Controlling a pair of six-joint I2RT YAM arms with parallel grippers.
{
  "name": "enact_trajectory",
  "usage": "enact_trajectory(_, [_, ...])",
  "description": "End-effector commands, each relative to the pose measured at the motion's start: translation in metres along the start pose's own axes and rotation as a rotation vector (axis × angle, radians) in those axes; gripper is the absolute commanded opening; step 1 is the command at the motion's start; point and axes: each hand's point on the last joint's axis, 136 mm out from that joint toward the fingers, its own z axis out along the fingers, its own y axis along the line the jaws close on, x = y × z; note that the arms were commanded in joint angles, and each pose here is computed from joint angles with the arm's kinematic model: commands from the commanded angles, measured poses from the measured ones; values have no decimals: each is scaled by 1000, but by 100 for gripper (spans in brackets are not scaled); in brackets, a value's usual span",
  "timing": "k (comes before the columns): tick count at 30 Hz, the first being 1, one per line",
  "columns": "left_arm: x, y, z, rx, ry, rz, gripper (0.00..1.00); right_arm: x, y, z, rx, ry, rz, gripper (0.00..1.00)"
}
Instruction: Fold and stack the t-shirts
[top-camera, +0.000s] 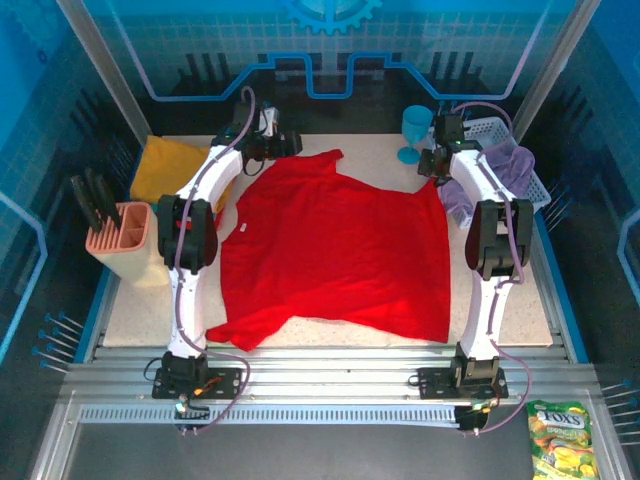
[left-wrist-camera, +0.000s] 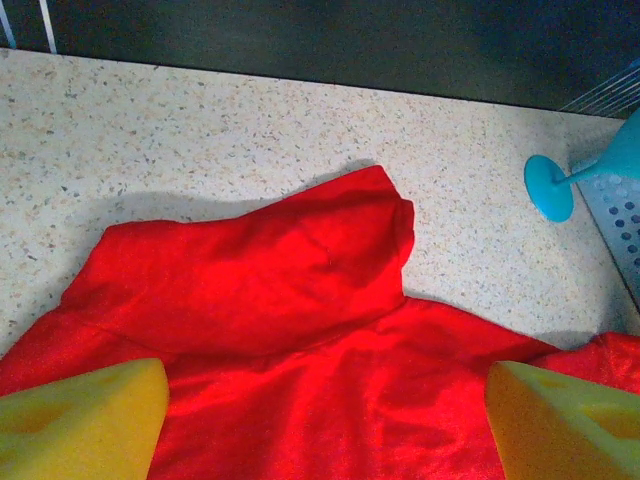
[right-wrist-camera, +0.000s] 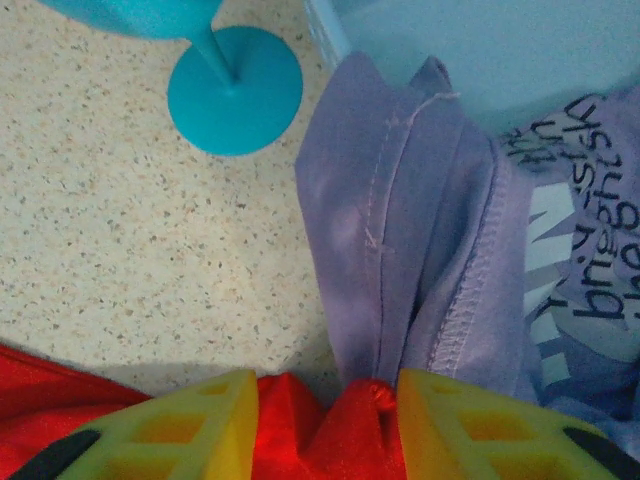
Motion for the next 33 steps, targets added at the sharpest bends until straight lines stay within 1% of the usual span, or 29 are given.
enact_trajectory(1, [-4, 2, 7, 0, -1, 28, 83, 13, -8, 9, 14, 52, -7, 40])
enact_trajectory(9, [4, 25, 26, -69, 35, 22, 83, 16, -8, 15, 34, 72, -24, 37])
enact_trajectory(14, [15, 61, 35, -206, 61, 1, 82, 20, -10, 15, 52, 77, -37, 31])
enact_trajectory(15, [18, 70, 37, -234, 66, -12, 82, 19, -10, 15, 56, 70, -42, 29])
enact_trajectory(18, [24, 92, 42, -290, 84, -36, 83, 16, -10, 11, 57, 49, -49, 18])
enact_trajectory(21, [27, 101, 48, -307, 111, -36, 84, 13, -10, 8, 61, 38, -50, 10])
enact_trajectory(23, [27, 101, 51, -308, 122, -39, 86, 10, -7, 6, 55, 29, -51, 4])
enact_trajectory(24, [27, 101, 51, -310, 126, -48, 86, 9, -5, 3, 43, 22, -53, 0])
enact_trajectory(29, [38, 106, 52, -338, 154, -136, 86, 0, 14, -11, -38, -36, -82, 0])
enact_trajectory(31, [50, 107, 53, -341, 194, -196, 86, -1, 23, -16, -74, -44, -100, 0])
enact_trajectory(33, [61, 109, 54, -360, 228, -223, 85, -3, 28, -21, -95, -58, -110, 0])
